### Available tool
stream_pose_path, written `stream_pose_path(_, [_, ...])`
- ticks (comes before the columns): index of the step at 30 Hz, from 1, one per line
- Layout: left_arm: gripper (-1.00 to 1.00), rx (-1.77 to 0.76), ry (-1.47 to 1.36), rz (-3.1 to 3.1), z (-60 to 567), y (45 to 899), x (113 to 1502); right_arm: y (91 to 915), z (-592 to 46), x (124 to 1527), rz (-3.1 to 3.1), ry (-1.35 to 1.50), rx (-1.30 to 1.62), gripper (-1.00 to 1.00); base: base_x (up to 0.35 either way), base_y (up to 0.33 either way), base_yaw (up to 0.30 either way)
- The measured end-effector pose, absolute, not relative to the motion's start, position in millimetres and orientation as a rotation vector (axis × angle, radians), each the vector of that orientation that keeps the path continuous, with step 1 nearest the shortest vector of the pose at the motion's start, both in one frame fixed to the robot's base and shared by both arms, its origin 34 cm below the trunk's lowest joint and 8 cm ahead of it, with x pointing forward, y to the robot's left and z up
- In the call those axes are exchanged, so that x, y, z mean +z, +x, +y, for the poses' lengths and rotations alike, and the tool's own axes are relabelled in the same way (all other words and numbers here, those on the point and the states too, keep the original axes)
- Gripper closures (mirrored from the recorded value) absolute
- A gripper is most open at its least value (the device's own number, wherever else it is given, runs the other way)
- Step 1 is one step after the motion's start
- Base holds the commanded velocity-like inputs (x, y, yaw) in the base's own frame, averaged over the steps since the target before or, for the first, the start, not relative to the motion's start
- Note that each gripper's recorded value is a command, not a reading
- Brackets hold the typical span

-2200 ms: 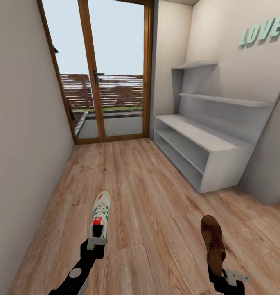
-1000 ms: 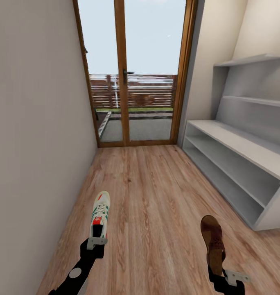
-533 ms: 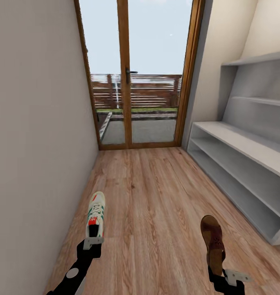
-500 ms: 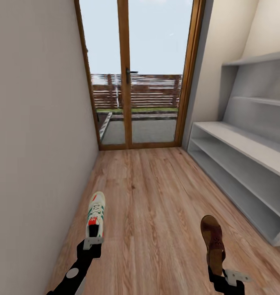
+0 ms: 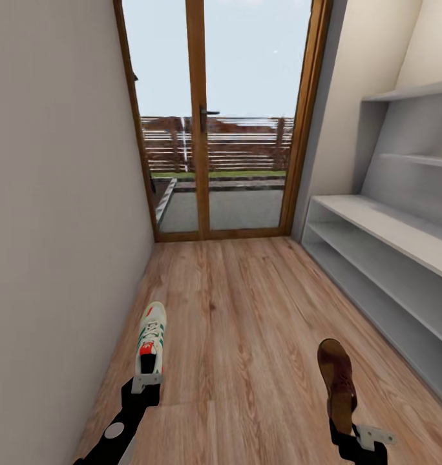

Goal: Pick up the two gym shoes and the two sandals from the corridor floor and place them onto the hallstand (shoe rack) in the corridor, making sure they are on the rack and not on the floor. Arrange them so the two gym shoes are next to each other and the two sandals are next to each other.

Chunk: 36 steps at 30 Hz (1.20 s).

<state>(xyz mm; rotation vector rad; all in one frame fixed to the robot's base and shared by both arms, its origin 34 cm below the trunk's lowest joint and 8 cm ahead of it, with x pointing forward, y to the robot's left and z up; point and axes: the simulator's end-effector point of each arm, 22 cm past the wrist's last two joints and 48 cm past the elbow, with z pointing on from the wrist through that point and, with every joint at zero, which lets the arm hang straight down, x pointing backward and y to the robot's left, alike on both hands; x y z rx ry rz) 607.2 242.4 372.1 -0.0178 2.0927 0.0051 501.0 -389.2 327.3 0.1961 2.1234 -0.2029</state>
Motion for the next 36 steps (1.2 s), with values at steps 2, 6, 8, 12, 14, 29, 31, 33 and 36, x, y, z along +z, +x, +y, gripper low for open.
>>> stream_pose_path(2, [1.00,0.005,-0.016,2.093,242.2,607.0,372.0,500.8,-389.6,327.2,2.124,0.196,-0.204,1.00,0.339,0.000,0.000])
stream_pose_path(6, [1.00,0.005,-0.017,2.092,242.3,607.2,372.2,500.7,-389.8,327.2,2.124,0.196,-0.204,1.00,0.339,0.000,0.000])
stream_pose_path(8, [1.00,0.005,-0.017,2.092,242.4,607.4,372.4,500.9,-389.9,327.3,2.123,0.196,-0.204,1.00,0.339,0.000,0.000])
stream_pose_path(12, [1.00,0.005,-0.017,2.092,242.4,607.4,372.4,501.1,-389.9,327.4,2.123,0.196,-0.204,1.00,0.339,0.000,0.000])
stream_pose_path(14, [1.00,0.005,-0.017,2.092,242.4,607.3,372.3,500.9,-389.9,327.3,2.123,0.196,-0.204,1.00,0.339,0.000,0.000])
stream_pose_path(29, [1.00,0.005,-0.016,2.093,242.2,607.1,372.1,500.9,-390.0,327.3,2.123,0.196,-0.205,1.00,0.339,0.000,0.000])
stream_pose_path(31, [1.00,0.005,-0.016,2.092,242.1,607.3,372.3,500.9,-390.2,327.4,2.123,0.197,-0.205,1.00,0.339,-0.003,0.000])
stream_pose_path(33, [1.00,0.005,-0.016,2.093,242.0,607.2,372.1,500.6,-390.4,327.2,2.124,0.198,-0.206,1.00,0.339,-0.027,0.000])
stream_pose_path(36, [1.00,0.005,-0.015,2.093,241.9,607.0,372.0,500.7,-390.7,327.4,2.123,0.199,-0.208,1.00,0.339,-0.072,0.000])
